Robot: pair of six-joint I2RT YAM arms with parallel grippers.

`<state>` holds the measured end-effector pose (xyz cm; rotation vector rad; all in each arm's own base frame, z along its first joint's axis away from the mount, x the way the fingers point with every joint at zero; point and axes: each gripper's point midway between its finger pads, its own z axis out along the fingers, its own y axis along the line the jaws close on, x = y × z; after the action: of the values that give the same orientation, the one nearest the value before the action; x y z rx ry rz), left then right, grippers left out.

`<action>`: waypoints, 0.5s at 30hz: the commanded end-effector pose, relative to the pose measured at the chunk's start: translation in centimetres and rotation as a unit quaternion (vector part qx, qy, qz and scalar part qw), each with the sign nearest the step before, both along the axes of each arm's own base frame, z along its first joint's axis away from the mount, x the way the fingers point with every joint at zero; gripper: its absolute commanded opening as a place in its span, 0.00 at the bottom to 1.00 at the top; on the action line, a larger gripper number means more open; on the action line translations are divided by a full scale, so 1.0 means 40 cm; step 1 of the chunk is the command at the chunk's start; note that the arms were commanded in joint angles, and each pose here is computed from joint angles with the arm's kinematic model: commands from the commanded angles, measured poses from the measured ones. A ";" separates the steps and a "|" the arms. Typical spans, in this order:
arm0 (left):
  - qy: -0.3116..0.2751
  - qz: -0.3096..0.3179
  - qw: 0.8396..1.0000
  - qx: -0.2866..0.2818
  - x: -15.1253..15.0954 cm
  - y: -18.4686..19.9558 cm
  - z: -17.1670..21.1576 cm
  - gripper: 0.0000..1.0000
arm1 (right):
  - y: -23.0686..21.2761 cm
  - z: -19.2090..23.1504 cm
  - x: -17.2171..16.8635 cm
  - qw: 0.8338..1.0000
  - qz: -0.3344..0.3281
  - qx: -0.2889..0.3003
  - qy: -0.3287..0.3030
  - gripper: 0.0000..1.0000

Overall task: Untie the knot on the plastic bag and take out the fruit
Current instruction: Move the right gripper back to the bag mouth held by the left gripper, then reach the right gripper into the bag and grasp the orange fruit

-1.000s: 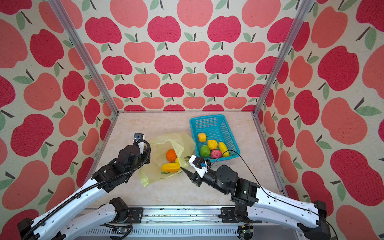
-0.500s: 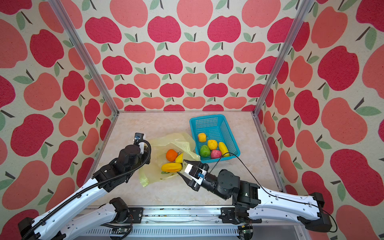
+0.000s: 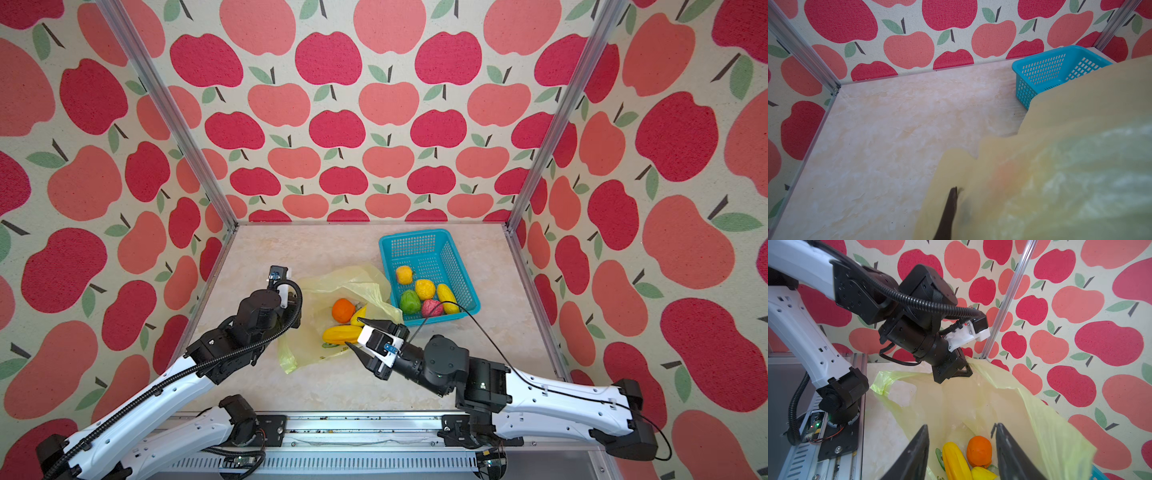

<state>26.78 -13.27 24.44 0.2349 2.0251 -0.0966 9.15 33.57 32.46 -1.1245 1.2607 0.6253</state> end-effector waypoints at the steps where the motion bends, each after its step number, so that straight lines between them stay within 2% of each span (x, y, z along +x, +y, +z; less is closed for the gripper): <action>1: 0.003 -0.001 1.000 -0.002 -0.003 0.003 -0.005 0.00 | 0.077 -0.050 0.045 0.999 -0.045 -0.020 0.011 0.49; 7: -0.002 0.001 1.000 -0.004 -0.006 0.008 0.000 0.00 | 0.169 -0.229 0.139 0.990 -0.112 -0.064 0.056 0.47; 13: -0.003 0.000 1.000 -0.008 -0.007 0.007 0.004 0.00 | 0.161 -0.422 0.251 0.970 -0.191 -0.102 0.114 0.45; 15: -0.003 -0.001 1.000 -0.007 -0.007 0.006 0.003 0.00 | 0.156 -0.460 0.262 0.965 -0.208 -0.106 0.119 0.50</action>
<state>26.63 -13.14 24.78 0.2294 2.0143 -0.1042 18.80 40.00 14.59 -1.0562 1.7066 0.3039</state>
